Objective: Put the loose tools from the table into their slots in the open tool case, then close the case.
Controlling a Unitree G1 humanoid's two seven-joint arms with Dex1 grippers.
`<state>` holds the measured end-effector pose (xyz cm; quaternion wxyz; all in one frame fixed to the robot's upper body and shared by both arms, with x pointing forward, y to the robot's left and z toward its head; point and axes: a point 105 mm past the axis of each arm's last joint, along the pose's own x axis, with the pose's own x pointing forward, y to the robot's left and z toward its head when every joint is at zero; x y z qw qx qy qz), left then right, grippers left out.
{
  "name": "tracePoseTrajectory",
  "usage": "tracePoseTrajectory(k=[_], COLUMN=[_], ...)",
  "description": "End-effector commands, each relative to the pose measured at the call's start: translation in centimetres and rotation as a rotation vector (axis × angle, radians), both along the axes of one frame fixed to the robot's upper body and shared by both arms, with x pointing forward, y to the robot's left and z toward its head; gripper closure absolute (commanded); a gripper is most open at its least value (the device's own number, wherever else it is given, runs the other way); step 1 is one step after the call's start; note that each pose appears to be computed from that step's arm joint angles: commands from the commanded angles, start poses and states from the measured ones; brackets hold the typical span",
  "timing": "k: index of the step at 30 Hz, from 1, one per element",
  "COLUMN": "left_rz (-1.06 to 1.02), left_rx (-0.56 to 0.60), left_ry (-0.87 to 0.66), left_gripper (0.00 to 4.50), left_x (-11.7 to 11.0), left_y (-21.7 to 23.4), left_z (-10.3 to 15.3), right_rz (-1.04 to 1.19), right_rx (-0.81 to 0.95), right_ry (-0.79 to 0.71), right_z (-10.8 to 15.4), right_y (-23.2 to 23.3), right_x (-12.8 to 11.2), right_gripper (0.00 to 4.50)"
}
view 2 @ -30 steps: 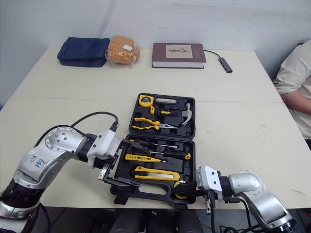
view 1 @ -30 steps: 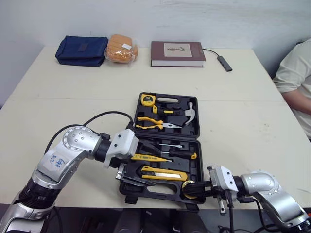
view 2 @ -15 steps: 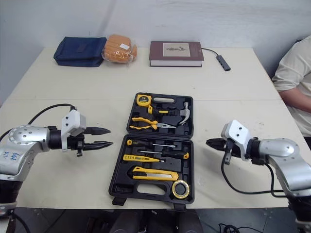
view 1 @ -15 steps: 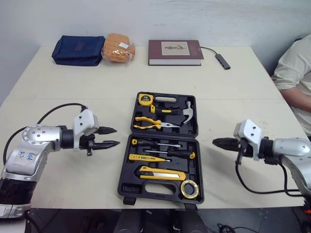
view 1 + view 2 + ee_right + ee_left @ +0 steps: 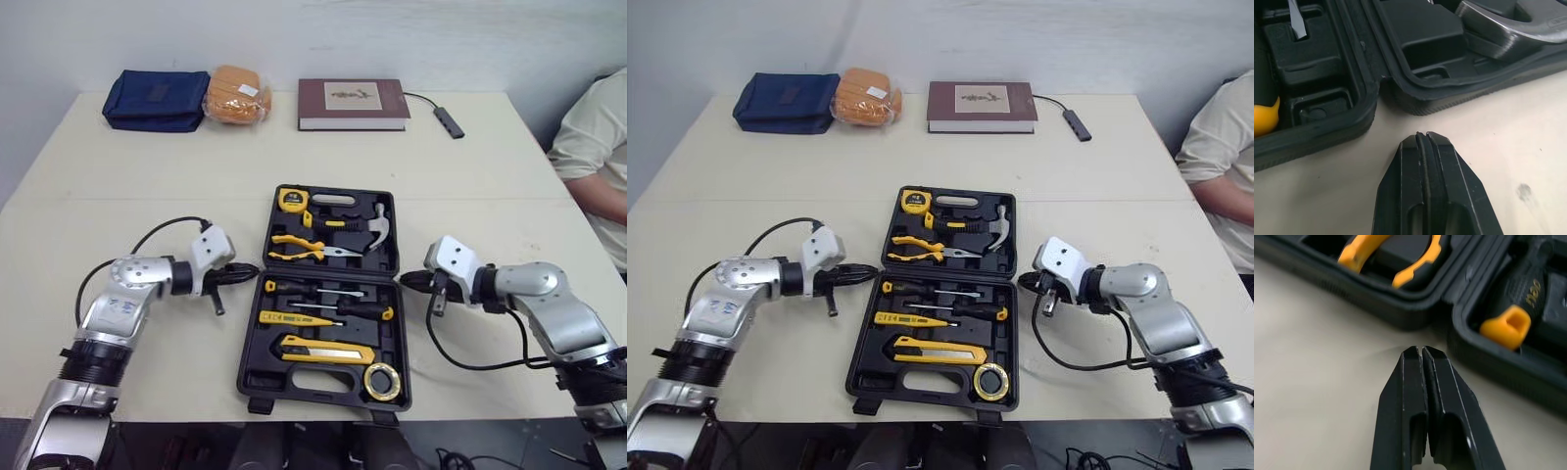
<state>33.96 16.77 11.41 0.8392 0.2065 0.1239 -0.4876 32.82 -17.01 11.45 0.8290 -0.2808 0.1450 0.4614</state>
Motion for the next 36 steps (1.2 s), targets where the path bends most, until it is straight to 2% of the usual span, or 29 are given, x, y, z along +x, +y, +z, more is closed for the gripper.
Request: tracePoseTrajectory(k=[1, 5, 13, 21, 24, 28, 30, 32, 36], left_rz=[-0.016, -0.079, -0.116, -0.031, 0.030, 0.086, 0.146, 0.204, 0.285], left_rx=[-0.003, -0.054, -0.053, -0.005, 0.003, -0.004, -0.020, -0.064, -0.158], left_ry=[-0.015, 0.029, 0.049, 0.052, 0.059, 0.054, 0.067, 0.098, 0.195], left_gripper=[4.46, 4.46, 4.46, 4.46, 4.46, 4.46, 3.92, 3.16, 1.40], left_x=[0.3, -0.8, -2.7, -2.2, -2.3, -3.0, -3.1, -3.1, -2.4], left_y=[-0.9, -2.6, -3.4, -1.8, -0.1, 1.9, 3.1, 3.9, 3.2], left_z=[-0.1, -0.5, -0.9, -1.6, -1.3, 0.0, 0.9, 2.4, 4.9], right_rz=[0.046, 0.083, 0.138, 0.077, 0.025, -0.007, -0.040, -0.091, -0.185], right_rx=[0.004, 0.004, 0.020, -0.057, -0.120, -0.057, -0.034, 0.038, 0.189], right_ry=[-0.042, -0.049, -0.037, -0.056, -0.105, -0.091, -0.081, -0.036, 0.066], right_z=[0.9, 1.1, 1.2, 1.0, 1.6, 3.4, 4.4, 5.8, 8.2], right_y=[1.2, 2.0, 3.0, 1.5, -0.3, -1.0, -1.4, -1.7, -1.1], right_x=[0.3, 0.0, -1.0, -0.5, 0.1, -0.7, -0.9, -1.1, -0.8], right_gripper=[4.50, 4.50, 4.50, 4.50, 4.50, 4.50, 3.82, 3.03, 0.96])
